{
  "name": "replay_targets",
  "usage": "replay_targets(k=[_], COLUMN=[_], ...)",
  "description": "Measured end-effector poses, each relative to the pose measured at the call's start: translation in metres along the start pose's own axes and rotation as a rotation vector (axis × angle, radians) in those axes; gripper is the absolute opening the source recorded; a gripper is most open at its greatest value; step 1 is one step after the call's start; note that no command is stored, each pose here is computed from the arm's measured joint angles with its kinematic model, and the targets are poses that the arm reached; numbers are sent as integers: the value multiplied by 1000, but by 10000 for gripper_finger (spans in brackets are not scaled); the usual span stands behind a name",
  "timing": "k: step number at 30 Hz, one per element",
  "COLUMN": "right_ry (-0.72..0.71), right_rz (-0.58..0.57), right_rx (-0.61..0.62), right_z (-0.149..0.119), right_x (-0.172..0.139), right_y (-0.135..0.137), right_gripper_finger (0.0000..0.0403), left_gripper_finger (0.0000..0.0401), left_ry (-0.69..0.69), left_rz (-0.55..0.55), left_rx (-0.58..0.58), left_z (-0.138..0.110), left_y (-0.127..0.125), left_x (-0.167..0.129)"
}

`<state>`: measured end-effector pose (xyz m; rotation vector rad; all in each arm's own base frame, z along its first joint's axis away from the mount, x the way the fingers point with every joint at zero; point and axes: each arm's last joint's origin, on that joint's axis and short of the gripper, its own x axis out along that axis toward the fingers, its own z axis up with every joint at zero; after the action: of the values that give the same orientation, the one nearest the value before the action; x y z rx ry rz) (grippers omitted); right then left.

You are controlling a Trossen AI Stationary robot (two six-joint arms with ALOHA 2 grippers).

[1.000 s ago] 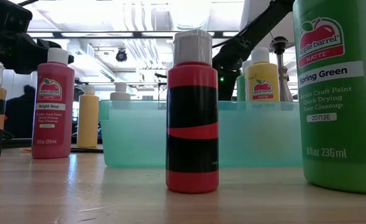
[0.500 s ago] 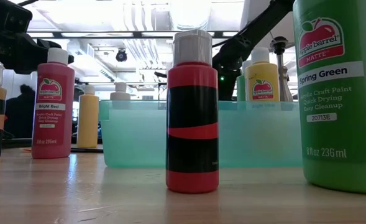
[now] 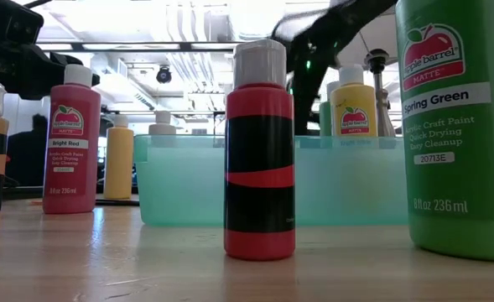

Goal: Pick & Place Paint Supplies
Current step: Put the silver paintbrush into the yellow cup

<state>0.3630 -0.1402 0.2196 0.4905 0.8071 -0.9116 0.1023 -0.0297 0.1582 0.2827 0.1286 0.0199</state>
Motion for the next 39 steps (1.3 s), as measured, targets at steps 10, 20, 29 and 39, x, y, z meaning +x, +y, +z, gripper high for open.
replay_targets(k=[10,20,29,39], right_ry=[-310,-535,-647,-762], right_rz=[253,354,473,485], right_rx=[-161,-317,-428,-505], right_z=[3,-60,-143,-240], right_x=[-111,-229,-311,-344], right_y=[37,66,70,57], right_gripper_finger=[8,8,8,8], left_gripper_finger=[30,30,30,30], left_ry=[-1,0,0,0], left_rz=[0,0,0,0], left_rx=[0,0,0,0], left_z=[0,0,0,0], left_y=[0,0,0,0], left_x=[0,0,0,0])
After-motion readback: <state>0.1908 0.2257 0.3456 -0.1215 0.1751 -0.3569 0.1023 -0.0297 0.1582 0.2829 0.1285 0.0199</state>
